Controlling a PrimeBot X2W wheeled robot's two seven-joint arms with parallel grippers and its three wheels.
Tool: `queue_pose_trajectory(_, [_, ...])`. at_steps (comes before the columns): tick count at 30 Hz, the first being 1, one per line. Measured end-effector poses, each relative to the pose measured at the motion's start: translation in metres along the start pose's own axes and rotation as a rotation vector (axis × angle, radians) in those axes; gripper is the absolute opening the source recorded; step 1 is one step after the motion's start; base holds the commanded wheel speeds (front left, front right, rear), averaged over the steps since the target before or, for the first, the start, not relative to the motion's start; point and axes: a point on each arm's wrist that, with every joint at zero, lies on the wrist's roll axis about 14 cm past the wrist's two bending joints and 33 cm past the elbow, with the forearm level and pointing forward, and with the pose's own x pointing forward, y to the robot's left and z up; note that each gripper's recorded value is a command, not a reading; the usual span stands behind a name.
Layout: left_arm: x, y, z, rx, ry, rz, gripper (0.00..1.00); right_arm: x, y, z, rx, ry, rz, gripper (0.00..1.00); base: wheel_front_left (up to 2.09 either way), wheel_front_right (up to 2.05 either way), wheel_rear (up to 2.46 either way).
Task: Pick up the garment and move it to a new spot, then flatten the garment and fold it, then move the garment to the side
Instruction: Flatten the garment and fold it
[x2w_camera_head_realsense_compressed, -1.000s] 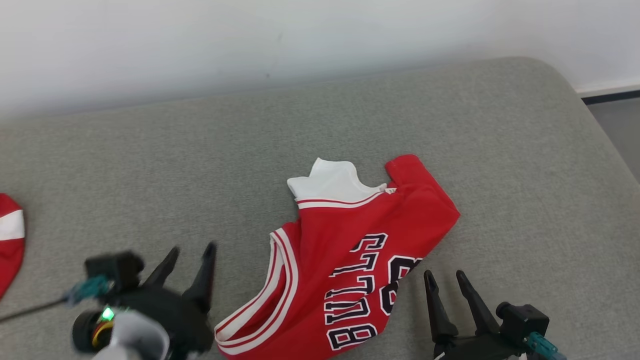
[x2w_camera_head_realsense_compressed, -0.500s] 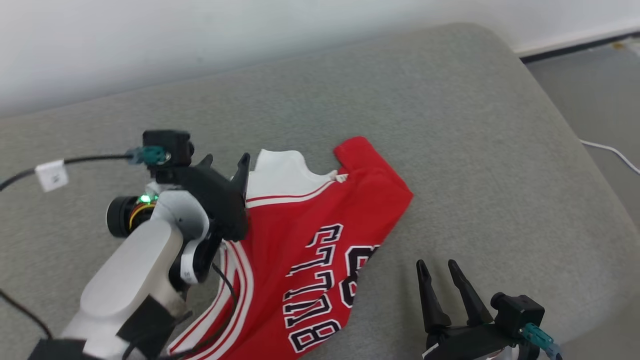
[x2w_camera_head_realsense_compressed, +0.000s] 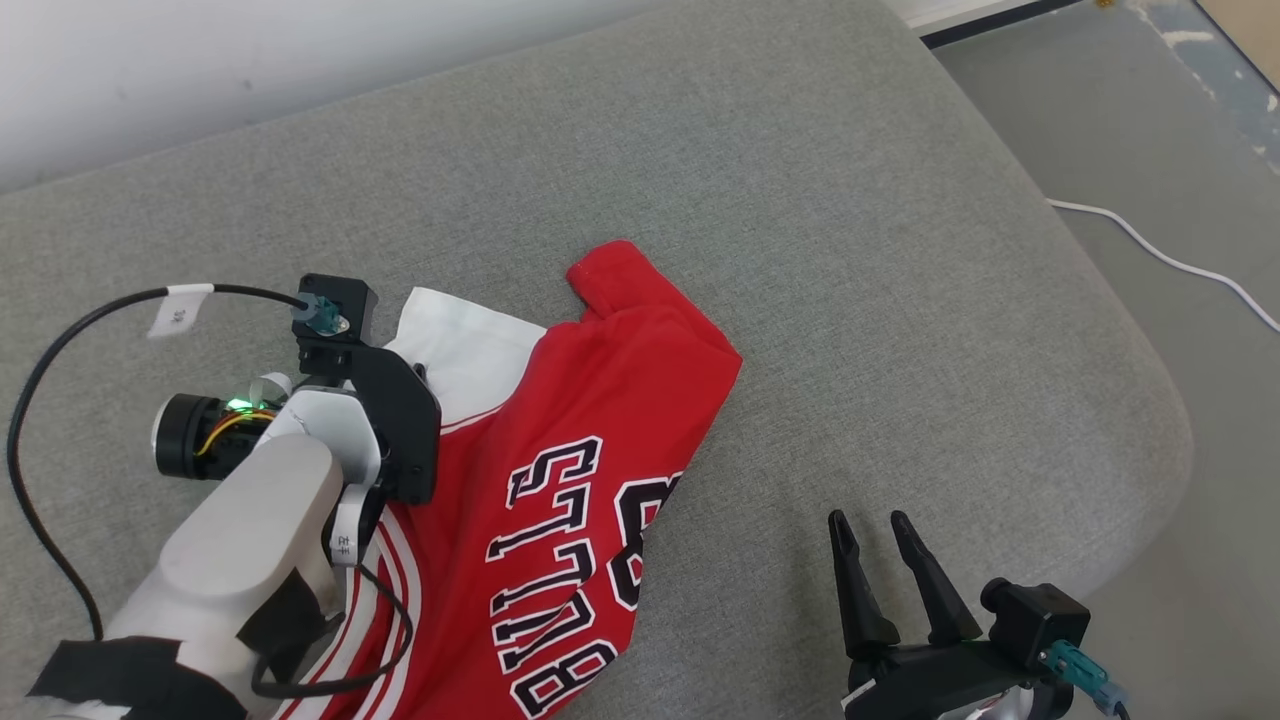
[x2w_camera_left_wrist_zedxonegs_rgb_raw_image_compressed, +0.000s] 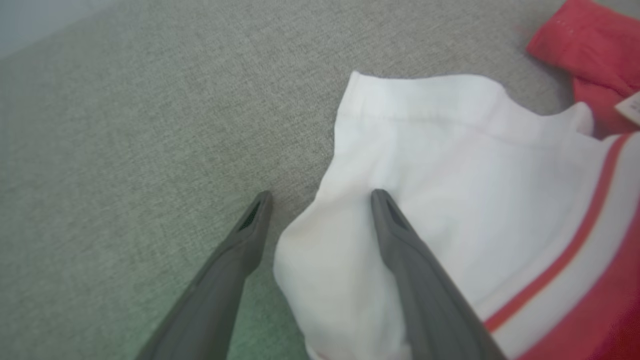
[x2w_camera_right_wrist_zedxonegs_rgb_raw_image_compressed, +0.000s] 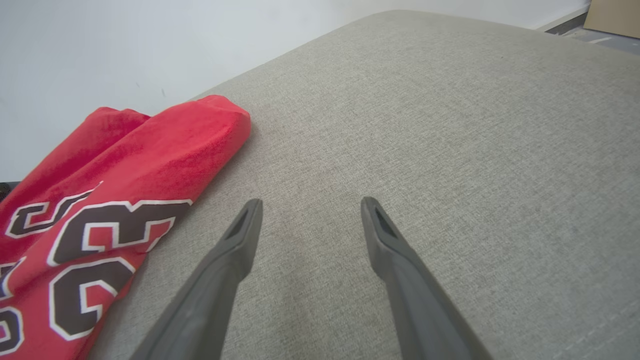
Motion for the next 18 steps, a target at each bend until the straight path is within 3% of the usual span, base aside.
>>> queue_pose_trajectory(1, [0.001,-0.002,-0.003,-0.007,0.012,-0.009,1.0,0.0,-0.001,0.0,0.0,0.001,-0.002,1.0,0.0,0.0,0.0])
queue_pose_trajectory(2, [0.002,-0.003,-0.005,-0.009,0.023,-0.012,0.87,0.001,0.0,0.0,-0.001,0.002,-0.001,1.0,0.0,0.0,0.0])
queue_pose_trajectory(3, [0.002,-0.003,-0.008,-0.011,0.03,-0.015,0.4,0.001,0.0,0.0,-0.002,0.001,0.002,1.0,0.0,0.0,0.0])
queue_pose_trajectory(4, [0.001,-0.004,-0.009,-0.013,0.034,-0.02,0.0,0.002,0.002,-0.001,-0.003,0.002,0.008,1.0,0.0,0.0,0.0])
queue_pose_trajectory(11, [-0.012,0.004,-0.017,-0.073,-0.001,-0.009,0.0,0.007,0.016,-0.001,-0.013,0.001,0.055,1.0,0.0,0.0,0.0])
queue_pose_trajectory(18, [-0.039,0.041,-0.033,-0.201,-0.113,0.095,0.0,0.011,0.03,-0.004,-0.023,0.005,0.102,1.0,0.0,0.0,0.0])
